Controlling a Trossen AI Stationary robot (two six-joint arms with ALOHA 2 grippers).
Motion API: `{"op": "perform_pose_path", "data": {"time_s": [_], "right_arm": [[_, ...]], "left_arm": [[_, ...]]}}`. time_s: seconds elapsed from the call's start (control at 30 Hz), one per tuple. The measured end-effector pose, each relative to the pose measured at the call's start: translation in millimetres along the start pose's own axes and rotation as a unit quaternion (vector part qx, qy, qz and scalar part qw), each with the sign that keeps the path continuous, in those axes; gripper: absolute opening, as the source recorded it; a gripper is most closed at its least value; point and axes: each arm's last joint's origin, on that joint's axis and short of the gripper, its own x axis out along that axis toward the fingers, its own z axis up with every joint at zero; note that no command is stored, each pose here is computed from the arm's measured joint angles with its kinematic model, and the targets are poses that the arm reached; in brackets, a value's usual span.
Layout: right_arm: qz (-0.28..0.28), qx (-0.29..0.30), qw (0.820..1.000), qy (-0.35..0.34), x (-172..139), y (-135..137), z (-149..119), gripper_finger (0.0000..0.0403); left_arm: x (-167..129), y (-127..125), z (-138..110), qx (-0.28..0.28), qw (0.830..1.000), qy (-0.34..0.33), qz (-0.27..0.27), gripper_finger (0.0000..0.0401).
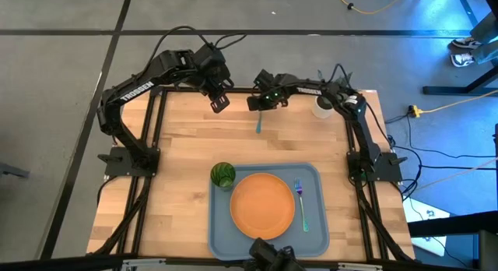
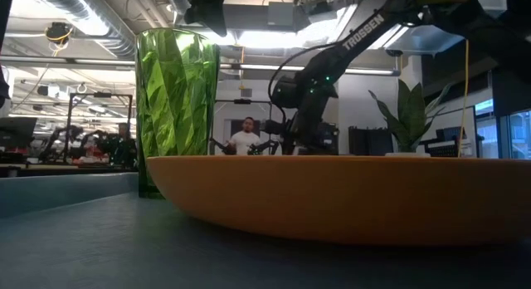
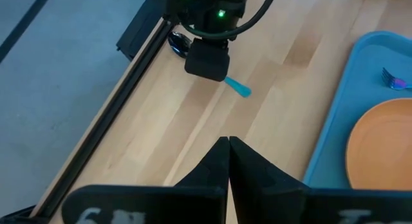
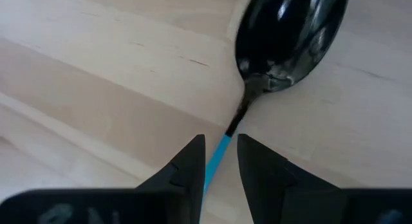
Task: Pick and place plate/cup/fork/spoon on tray
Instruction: Put the blue spoon on the right side of the green fork on the gray serving tray
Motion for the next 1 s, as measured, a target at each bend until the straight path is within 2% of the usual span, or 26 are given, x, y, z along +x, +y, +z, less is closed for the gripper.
{"op": "perform_pose_path", "data": {"time_s": [0.13, 0.23, 0.5, 0.57, 0.67, 0.83, 1.0], "right_arm": [[-0.005, 0.003, 1.0, 0.016, 11.5, -3.8, -1.3, 0.0096], [0.006, 0.002, 1.0, 0.002, 9.0, -2.9, 2.9, 0.0096], [0.009, 0.022, 1.0, 0.017, 8.8, -7.4, 4.2, 0.0096], [0.012, 0.008, 1.0, 0.018, 8.8, -7.1, 4.2, 0.0096], [0.021, -0.046, 0.999, 0.017, 7.7, -5.7, 5.6, 0.0096], [0.034, -0.074, 0.997, 0.014, -13.1, 5.2, 18.2, 0.0096], [0.023, -0.056, 0.998, -0.023, -40.4, 3.0, 42.6, 0.0096]], "left_arm": [[0.3, -0.1, -0.1, 0.008, 1.0, 0.001, -0.001, 0.0], [0.3, -0.1, 0.0, 0.016, 1.0, 0.0, -0.002, 0.0], [0.3, -0.2, 0.0, 0.017, 1.0, 0.001, -0.003, 0.0], [0.3, -0.2, 0.0, 0.017, 1.0, 0.001, -0.003, 0.0], [0.3, -0.2, 0.0, 0.027, 1.0, 0.001, -0.003, 0.0], [0.3, -0.2, 0.0, 0.03, 1.0, 0.0, -0.003, 0.0], [0.3, -0.1, 0.0, 0.03, 1.0, 0.0, -0.002, 0.0]]}}
